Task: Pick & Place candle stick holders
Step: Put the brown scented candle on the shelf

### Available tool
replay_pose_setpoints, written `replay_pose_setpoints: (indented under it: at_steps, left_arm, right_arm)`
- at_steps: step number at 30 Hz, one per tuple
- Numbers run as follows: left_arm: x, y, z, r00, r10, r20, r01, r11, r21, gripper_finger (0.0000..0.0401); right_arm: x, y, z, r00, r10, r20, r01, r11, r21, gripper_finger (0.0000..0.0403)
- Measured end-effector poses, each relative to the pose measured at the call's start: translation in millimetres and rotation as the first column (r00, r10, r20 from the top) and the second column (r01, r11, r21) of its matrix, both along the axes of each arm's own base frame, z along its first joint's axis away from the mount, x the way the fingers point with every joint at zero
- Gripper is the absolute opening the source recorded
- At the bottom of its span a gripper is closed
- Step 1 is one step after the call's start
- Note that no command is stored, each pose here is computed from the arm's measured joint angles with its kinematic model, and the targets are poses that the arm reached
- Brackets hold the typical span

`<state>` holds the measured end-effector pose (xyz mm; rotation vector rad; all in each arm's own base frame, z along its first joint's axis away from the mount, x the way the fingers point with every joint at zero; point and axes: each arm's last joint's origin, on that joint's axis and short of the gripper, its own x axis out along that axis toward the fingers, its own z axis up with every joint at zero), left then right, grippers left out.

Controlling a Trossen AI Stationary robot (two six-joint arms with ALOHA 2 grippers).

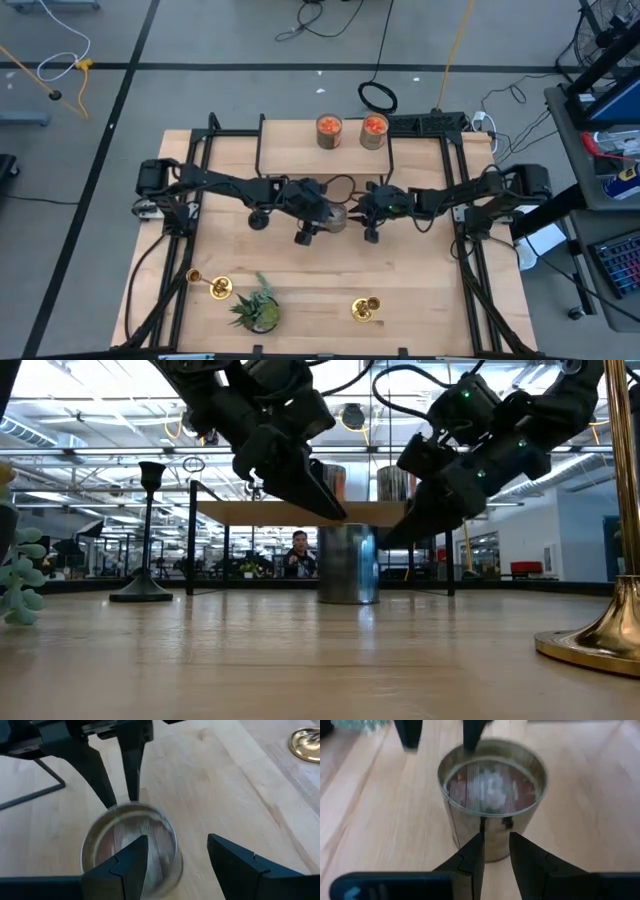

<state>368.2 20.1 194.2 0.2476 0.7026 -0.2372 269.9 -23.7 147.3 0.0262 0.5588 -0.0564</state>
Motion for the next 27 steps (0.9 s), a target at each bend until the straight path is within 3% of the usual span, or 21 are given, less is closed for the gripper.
replay_pose_setpoints:
  at_steps: [9, 12, 22, 27]
  left_arm:
    - [-3.9, 2.5, -8.0, 0.997, 0.014, -0.075, -0.010, 0.999, 0.051, 0.0206]
    - [-4.2, 2.4, -8.1, 0.997, 0.011, -0.078, -0.007, 0.999, 0.054, 0.0176]
    - [-5.5, 2.4, -9.1, 0.995, -0.021, -0.093, 0.029, 0.996, 0.086, 0.0017]
    - [-5.7, 2.7, -9.4, 0.995, -0.025, -0.095, 0.034, 0.994, 0.100, 0.0023]
  right_arm:
    - [1.5, 0.4, 0.5, 1.000, 0.022, 0.018, -0.023, 1.000, 0.010, 0.0084]
    - [1.0, 0.4, 2.0, 1.000, 0.023, 0.022, -0.023, 1.000, 0.008, 0.0084]
    - [0.1, 0.5, 2.5, 1.000, 0.023, 0.016, -0.023, 1.000, 0.009, 0.0084]
    - [0.1, 0.5, 2.5, 1.000, 0.022, 0.015, -0.022, 1.000, 0.009, 0.0084]
